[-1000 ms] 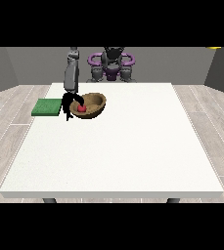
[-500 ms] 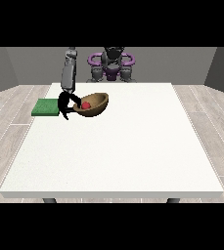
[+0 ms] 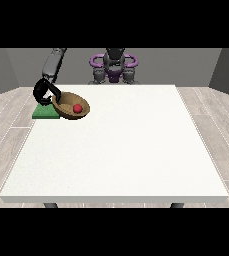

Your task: Pick the cup and pour the ball into the bowl, then pick the bowl and place it on the pad

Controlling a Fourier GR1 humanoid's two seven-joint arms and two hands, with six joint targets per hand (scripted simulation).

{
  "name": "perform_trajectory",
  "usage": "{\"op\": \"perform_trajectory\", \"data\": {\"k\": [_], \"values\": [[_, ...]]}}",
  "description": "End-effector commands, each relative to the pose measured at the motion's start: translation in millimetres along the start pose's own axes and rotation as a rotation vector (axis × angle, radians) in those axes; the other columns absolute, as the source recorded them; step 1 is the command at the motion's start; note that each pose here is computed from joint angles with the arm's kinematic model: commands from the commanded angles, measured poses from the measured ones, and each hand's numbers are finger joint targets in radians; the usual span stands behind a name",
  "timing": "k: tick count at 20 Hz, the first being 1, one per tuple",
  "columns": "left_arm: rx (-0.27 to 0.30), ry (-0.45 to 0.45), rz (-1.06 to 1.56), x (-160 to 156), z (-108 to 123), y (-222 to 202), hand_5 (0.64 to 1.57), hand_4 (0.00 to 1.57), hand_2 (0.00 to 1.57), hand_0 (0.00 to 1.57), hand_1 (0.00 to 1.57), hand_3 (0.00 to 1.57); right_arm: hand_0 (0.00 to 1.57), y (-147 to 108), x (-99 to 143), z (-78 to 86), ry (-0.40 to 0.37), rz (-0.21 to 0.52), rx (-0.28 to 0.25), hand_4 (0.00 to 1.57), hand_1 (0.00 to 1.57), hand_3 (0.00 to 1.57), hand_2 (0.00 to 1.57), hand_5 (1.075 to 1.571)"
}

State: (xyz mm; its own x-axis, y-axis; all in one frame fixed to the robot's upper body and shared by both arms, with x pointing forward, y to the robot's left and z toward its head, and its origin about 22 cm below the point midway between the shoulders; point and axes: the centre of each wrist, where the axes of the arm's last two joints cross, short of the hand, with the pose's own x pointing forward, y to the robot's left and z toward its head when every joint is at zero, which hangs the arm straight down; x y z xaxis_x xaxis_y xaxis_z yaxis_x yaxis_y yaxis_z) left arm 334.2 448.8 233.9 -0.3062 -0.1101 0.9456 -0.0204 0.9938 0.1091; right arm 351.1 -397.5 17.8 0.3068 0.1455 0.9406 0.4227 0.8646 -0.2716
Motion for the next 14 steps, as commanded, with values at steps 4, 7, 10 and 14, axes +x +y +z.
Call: {"op": "perform_trajectory", "data": {"k": [4,7,10,14], "values": [[0.053,0.061,-0.012,-19.0,13.7,13.4,1.541,1.2,0.0,0.0,0.0,0.0,1.57,-68.4,56.1,-12.2,0.008,0.124,0.015,1.09,1.57,0.68,1.57,1.568],[0.076,0.029,-0.017,-24.2,26.7,30.7,1.543,1.21,0.0,0.0,0.0,0.0,1.57,-75.7,73.9,-13.8,0.0,0.053,-0.003,1.07,1.57,0.67,1.57,1.566],[0.056,0.035,-0.018,-28.1,27.3,25.0,1.542,1.2,0.0,0.0,0.0,0.0,1.57,-72.0,62.0,-14.0,0.025,0.074,-0.001,1.1,1.57,0.53,1.57,1.564],[0.135,0.044,-0.031,-29.1,40.6,56.7,1.551,1.21,0.0,0.0,0.0,0.0,1.57,-66.4,61.0,-10.4,0.009,0.084,0.038,1.11,1.57,0.46,1.57,1.567]]}}
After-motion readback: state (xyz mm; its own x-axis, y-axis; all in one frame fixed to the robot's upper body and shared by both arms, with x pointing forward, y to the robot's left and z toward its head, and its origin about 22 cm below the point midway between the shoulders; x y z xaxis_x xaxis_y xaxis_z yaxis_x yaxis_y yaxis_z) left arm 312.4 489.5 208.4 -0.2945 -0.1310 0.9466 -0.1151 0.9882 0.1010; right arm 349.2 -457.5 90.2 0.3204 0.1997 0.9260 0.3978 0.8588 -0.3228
